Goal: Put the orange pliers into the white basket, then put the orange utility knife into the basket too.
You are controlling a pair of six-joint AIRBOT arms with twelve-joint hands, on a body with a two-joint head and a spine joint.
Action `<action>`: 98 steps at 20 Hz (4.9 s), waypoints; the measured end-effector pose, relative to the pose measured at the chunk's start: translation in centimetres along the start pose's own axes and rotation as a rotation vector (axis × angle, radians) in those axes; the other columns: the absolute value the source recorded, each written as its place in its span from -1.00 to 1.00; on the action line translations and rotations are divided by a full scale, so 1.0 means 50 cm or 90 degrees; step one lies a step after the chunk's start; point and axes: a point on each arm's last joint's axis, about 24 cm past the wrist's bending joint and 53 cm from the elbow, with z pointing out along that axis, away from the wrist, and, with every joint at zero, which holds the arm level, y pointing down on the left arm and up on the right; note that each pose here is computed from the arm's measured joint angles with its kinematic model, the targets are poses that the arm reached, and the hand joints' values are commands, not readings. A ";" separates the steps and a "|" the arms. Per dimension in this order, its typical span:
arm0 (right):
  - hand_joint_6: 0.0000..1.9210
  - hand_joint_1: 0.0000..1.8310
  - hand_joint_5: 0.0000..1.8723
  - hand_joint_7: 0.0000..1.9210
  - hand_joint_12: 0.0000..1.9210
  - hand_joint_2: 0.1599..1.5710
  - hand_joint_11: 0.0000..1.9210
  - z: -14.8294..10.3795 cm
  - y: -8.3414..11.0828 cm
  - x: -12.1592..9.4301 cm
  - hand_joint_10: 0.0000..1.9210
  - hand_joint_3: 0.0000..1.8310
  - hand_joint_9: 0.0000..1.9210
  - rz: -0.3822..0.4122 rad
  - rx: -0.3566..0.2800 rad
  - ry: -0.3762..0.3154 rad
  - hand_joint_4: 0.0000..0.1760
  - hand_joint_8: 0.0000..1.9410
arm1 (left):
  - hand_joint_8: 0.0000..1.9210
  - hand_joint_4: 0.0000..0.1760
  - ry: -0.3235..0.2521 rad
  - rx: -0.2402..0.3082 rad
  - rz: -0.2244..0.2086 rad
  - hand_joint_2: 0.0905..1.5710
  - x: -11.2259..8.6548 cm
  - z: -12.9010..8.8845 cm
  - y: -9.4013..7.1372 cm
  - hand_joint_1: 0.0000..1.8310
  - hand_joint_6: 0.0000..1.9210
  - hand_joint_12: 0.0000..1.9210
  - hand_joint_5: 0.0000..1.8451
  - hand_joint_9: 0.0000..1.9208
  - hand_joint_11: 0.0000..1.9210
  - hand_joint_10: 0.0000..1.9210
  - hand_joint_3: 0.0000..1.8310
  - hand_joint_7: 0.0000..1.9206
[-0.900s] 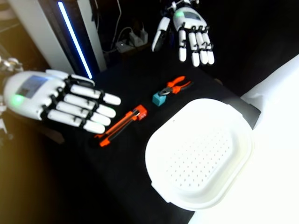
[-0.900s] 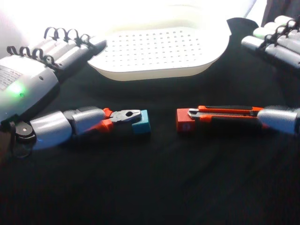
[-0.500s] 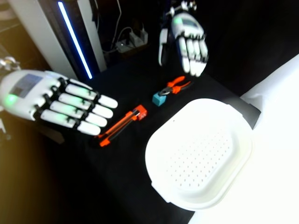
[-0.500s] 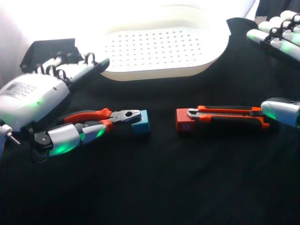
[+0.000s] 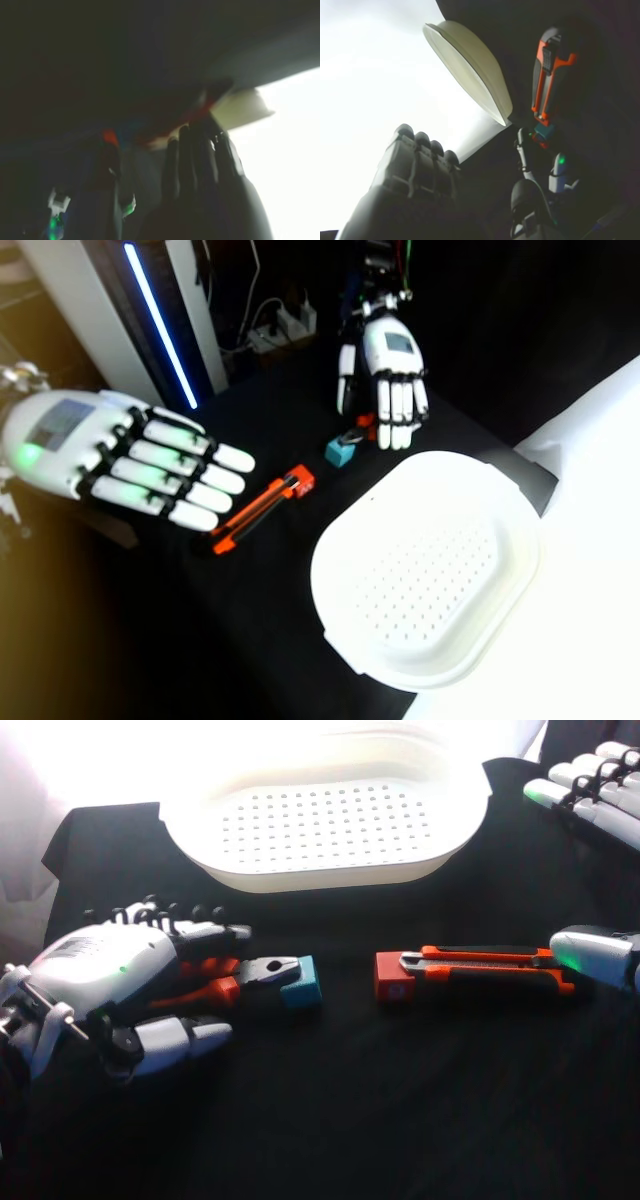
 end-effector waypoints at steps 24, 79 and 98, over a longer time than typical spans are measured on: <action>-1.00 -0.72 -1.00 -1.00 -1.00 0.61 -1.00 0.009 0.003 0.019 -1.00 -1.00 -1.00 0.010 -0.007 0.003 -0.97 -1.00 | 1.00 -1.00 -0.042 0.012 0.027 0.62 -0.199 0.307 -0.108 0.47 1.00 1.00 -0.14 0.15 0.32 1.00 -0.99 0.00; 1.00 0.42 0.09 0.35 1.00 0.56 0.58 0.304 0.091 -0.041 1.00 -1.00 0.50 -0.031 -0.077 -0.003 0.97 1.00 | -1.00 -1.00 -0.247 0.088 -0.022 0.72 -0.222 -0.122 -0.043 -0.33 -1.00 0.13 -0.58 -0.48 -1.00 -0.99 -1.00 -0.48; -1.00 -0.52 -1.00 -1.00 -1.00 0.33 -1.00 0.377 0.055 0.044 -1.00 -1.00 -1.00 -0.036 -0.007 0.109 -0.45 -1.00 | -1.00 -1.00 -0.238 0.080 -0.048 0.71 -0.206 -0.112 -0.033 -0.28 -1.00 0.14 -0.55 -0.50 -1.00 -0.97 -1.00 -0.49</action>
